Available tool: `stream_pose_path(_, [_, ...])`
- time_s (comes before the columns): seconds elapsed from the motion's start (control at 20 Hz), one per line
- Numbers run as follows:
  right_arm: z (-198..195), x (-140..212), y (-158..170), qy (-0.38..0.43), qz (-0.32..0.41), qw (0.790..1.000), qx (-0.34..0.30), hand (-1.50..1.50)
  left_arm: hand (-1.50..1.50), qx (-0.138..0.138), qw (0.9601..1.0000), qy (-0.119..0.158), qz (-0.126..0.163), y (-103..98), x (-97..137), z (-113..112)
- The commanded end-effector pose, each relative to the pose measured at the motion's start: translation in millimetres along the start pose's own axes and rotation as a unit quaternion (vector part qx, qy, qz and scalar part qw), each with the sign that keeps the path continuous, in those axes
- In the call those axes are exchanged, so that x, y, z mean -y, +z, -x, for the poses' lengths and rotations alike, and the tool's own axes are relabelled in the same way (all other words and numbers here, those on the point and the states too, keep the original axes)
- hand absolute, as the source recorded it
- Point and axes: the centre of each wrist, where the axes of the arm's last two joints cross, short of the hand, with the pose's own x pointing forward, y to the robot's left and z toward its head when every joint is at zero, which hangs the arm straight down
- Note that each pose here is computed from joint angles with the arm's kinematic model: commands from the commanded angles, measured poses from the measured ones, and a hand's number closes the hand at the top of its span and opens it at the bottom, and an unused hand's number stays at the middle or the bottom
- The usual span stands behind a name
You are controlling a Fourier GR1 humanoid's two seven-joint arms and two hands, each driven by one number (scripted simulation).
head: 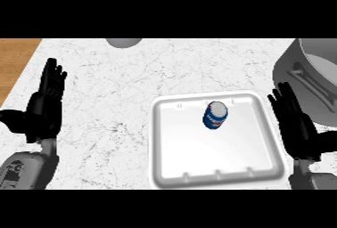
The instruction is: Pick the can from the tray and place it in the pot
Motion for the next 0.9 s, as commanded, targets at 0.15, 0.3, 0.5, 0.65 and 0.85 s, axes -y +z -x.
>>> stream_pose_path(0.15, [-85, 29, -53, 0.016, -0.171, 0.978, 0.117, 1.50, 0.00, 0.030, 0.9989, 0.023, 0.030, -7, 11, -19])
stream_pose_path(0.3, [-150, 56, -48, 0.318, -0.165, 0.922, 0.148, 1.50, 0.00, 0.013, 0.9987, 0.028, 0.040, -5, 9, -13])
stream_pose_path(0.5, [-85, 89, -53, 0.312, -0.159, 0.921, 0.171, -1.50, 0.00, 0.018, 0.9959, 0.063, 0.061, -13, 15, -24])
stream_pose_path(0.65, [-77, 100, -46, 0.293, -0.218, 0.901, 0.233, -1.50, 0.00, 0.000, 0.9956, 0.066, 0.067, -12, 13, -17])
stream_pose_path(0.85, [-92, 85, -64, 0.369, -0.245, 0.866, 0.231, -1.50, 0.00, 0.010, 0.9965, 0.057, 0.061, -21, 14, -21])
